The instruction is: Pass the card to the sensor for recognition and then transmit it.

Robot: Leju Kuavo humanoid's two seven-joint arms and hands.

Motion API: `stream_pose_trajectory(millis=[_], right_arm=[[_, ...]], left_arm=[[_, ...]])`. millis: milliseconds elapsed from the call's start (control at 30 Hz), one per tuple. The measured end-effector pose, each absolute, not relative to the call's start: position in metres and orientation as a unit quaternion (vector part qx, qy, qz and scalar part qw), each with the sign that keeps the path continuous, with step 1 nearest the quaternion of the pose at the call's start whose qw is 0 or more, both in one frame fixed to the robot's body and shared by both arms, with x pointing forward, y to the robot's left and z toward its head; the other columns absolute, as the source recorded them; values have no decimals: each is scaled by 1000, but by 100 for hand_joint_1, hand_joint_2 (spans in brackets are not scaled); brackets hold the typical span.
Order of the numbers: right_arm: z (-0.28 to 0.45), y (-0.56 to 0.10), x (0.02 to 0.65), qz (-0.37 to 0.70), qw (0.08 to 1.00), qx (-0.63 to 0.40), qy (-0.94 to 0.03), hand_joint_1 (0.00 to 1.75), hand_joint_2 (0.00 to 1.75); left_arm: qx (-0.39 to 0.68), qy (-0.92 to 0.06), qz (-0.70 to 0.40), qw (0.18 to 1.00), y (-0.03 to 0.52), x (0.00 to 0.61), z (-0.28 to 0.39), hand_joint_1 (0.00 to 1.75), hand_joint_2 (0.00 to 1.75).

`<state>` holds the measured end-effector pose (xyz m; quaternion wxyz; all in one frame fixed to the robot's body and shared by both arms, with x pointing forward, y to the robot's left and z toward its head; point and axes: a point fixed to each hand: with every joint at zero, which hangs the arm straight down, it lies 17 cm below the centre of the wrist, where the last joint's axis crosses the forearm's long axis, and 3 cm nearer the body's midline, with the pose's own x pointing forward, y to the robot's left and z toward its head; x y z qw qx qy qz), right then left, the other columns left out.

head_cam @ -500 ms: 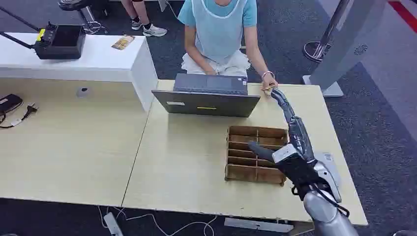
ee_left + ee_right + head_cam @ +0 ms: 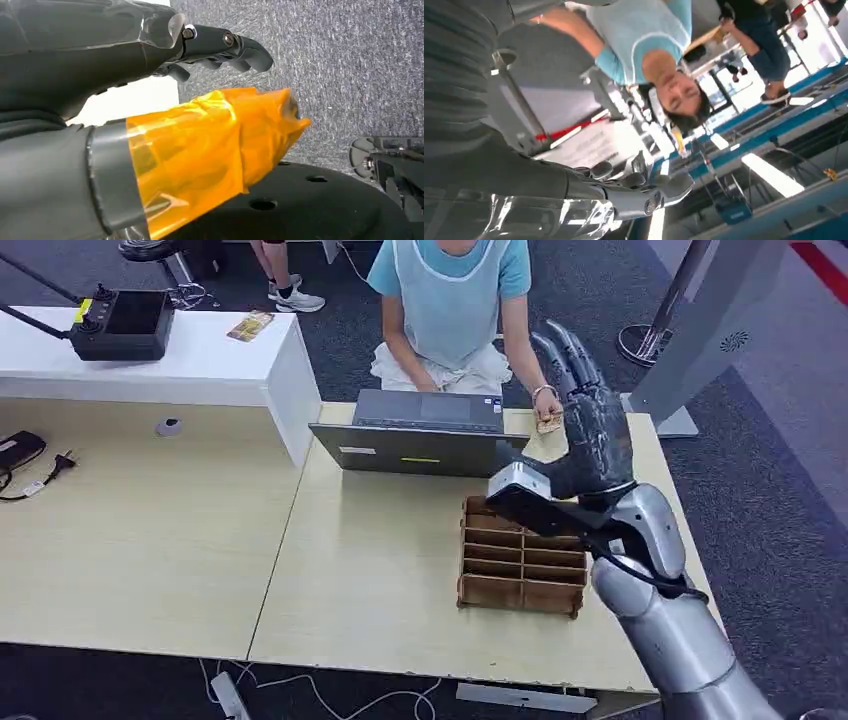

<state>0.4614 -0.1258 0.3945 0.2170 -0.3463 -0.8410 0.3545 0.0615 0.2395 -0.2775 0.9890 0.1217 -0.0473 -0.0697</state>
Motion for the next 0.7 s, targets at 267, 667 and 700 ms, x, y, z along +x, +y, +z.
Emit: stream_pose_trajectory(millis=[267,667,700], right_arm=[[442,-116,490,360,175,-407,-821,0,175],[466,-120,555,390,195,-485,-758,0,175],[465,-121,561,395,196,-492,-751,0,175]], left_arm=[[120,-51,-86,988,241,64,-278,0,0],[119,-58,-119,984,243,68,-278,0,0],[120,-59,-121,984,243,69,-278,0,0]])
